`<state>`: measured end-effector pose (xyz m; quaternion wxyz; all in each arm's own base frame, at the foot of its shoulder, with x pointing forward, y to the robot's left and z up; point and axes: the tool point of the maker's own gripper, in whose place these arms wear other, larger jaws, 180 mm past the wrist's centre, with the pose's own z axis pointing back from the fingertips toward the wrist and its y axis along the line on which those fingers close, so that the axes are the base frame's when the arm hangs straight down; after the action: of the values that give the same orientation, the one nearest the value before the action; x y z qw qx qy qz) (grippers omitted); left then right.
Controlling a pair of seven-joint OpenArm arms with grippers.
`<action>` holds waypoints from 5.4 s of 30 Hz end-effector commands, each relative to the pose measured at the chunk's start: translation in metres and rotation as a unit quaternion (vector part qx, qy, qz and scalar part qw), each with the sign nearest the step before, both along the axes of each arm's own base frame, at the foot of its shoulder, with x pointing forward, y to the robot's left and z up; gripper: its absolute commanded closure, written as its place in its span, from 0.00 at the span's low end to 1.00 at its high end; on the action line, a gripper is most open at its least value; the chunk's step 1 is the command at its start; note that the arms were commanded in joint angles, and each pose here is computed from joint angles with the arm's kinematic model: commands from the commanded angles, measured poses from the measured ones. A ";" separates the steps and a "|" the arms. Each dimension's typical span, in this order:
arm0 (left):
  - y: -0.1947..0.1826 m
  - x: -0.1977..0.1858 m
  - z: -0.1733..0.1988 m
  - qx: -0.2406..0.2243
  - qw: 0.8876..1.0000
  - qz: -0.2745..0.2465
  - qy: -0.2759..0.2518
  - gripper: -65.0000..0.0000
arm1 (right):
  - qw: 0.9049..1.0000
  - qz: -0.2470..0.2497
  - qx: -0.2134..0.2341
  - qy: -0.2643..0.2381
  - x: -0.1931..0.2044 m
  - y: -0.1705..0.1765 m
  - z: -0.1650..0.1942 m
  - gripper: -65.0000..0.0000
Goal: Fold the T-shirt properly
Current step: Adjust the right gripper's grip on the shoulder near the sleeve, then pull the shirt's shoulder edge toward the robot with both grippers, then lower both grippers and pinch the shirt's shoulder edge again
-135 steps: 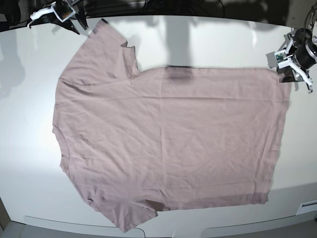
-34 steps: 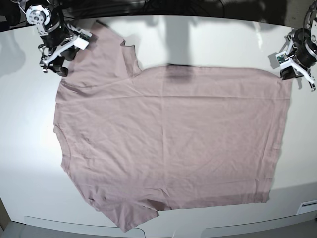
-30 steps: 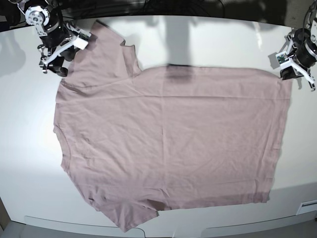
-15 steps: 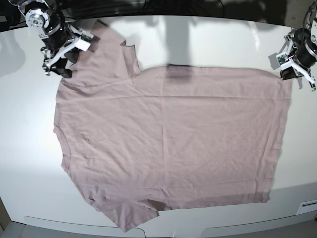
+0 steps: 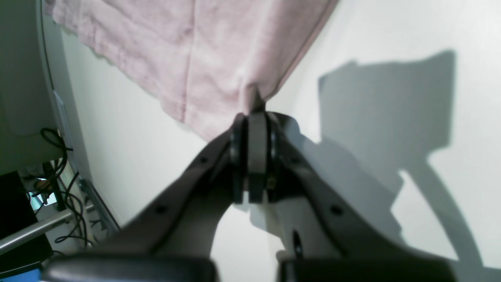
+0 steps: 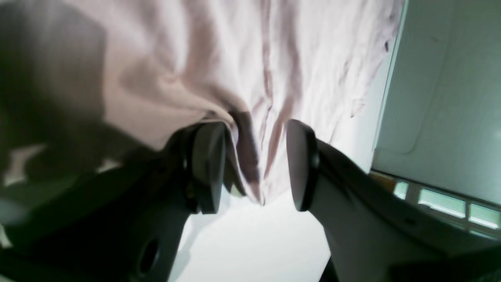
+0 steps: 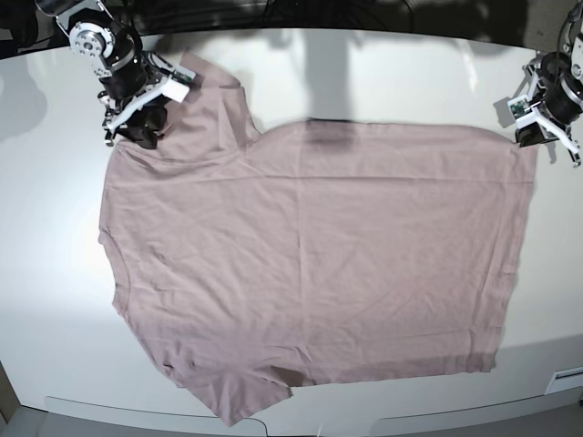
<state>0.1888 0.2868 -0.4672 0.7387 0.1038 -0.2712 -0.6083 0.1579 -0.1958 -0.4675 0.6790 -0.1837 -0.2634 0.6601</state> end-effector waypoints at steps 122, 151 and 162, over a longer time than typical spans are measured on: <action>-0.013 -0.052 0.084 -0.207 0.960 0.186 -0.032 1.00 | 0.988 -0.060 -0.142 0.000 -0.084 -0.072 0.039 1.00; 0.010 0.050 0.130 -0.230 0.928 0.248 -0.158 1.00 | 0.939 -0.265 0.184 -0.118 0.046 -0.042 0.119 1.00; 0.013 0.087 0.112 -0.225 0.928 0.253 -0.158 1.00 | 0.916 -0.289 0.239 -0.139 0.097 -0.042 0.117 1.00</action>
<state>0.2667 0.2952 -0.3720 0.8332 0.0831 -0.4587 -0.2974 0.2465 -0.2342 -0.3636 0.8327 -0.1629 -0.4221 0.3191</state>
